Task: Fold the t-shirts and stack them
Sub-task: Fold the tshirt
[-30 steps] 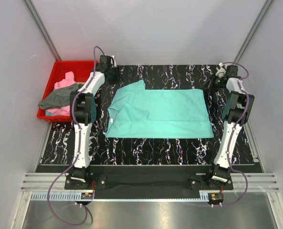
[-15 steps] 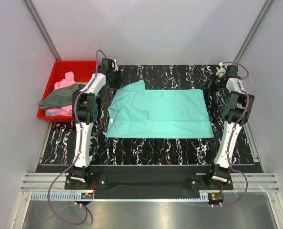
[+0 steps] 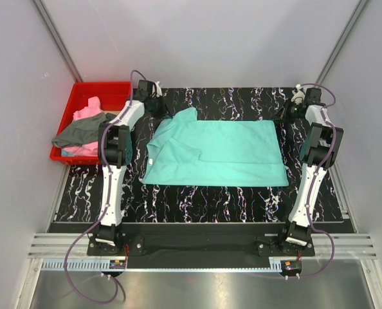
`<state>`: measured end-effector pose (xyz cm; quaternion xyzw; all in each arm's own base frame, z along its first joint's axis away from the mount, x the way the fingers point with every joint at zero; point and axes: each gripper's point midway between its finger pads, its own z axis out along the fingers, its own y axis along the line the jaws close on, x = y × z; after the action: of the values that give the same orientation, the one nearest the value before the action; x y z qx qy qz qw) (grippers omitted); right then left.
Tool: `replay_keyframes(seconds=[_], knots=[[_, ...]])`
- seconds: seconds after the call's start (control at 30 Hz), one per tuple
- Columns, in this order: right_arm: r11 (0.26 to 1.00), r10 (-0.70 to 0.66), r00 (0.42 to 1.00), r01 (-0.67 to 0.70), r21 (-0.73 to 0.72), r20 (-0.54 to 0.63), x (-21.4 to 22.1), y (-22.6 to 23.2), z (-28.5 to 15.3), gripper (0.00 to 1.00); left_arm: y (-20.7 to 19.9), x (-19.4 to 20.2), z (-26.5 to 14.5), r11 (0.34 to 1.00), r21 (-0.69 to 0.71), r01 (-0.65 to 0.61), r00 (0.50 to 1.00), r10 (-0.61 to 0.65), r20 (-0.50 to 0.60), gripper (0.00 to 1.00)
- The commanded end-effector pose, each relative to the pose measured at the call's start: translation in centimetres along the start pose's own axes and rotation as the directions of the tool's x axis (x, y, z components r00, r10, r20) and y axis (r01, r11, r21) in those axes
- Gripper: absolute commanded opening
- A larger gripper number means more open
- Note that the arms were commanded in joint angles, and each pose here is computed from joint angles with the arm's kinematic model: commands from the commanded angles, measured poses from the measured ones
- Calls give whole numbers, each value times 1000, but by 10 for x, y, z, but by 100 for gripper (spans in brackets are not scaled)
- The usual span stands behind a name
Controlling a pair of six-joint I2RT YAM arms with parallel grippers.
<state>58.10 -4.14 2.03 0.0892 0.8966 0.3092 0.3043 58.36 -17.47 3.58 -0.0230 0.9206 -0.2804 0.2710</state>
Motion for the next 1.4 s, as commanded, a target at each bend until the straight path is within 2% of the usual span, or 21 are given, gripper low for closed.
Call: replay_keyframes(seconds=[0.0,0.2,0.3,0.63,0.73,0.77,0.8,0.9,1.17,1.37], knots=[[996,-86,991,89,-25,100,-38,31,-27,0,-46,-43,-34,993,111,-36,992,22,125,0],[988,-146,974,153,-24,170,-53,45,-42,0,-62,-71,-66,993,95,-66,972,42,230,0],[983,-180,962,184,-1,206,-54,49,-51,0,-64,-73,-78,994,74,-75,967,54,250,0],[973,-227,935,207,100,272,-45,46,-70,0,-53,-53,-96,997,6,-74,970,70,233,0],[981,-188,949,171,87,254,-37,45,-68,0,-52,-48,-98,997,2,-78,969,76,237,0],[988,-155,966,148,49,206,-30,45,-62,0,-50,-47,-97,997,-1,-76,970,74,232,0],[990,-141,975,137,30,174,-28,47,-58,13,-50,-48,-96,997,1,-77,970,74,232,0],[995,-100,990,102,-14,104,-20,41,-44,31,-46,-46,-87,998,17,-62,976,57,208,0],[999,-39,999,39,-29,1,-8,19,-16,39,-41,-49,-72,998,22,-66,977,61,206,0],[998,-10,999,8,-63,-32,0,15,-6,40,-40,-55,-67,998,24,-64,975,58,214,0]])
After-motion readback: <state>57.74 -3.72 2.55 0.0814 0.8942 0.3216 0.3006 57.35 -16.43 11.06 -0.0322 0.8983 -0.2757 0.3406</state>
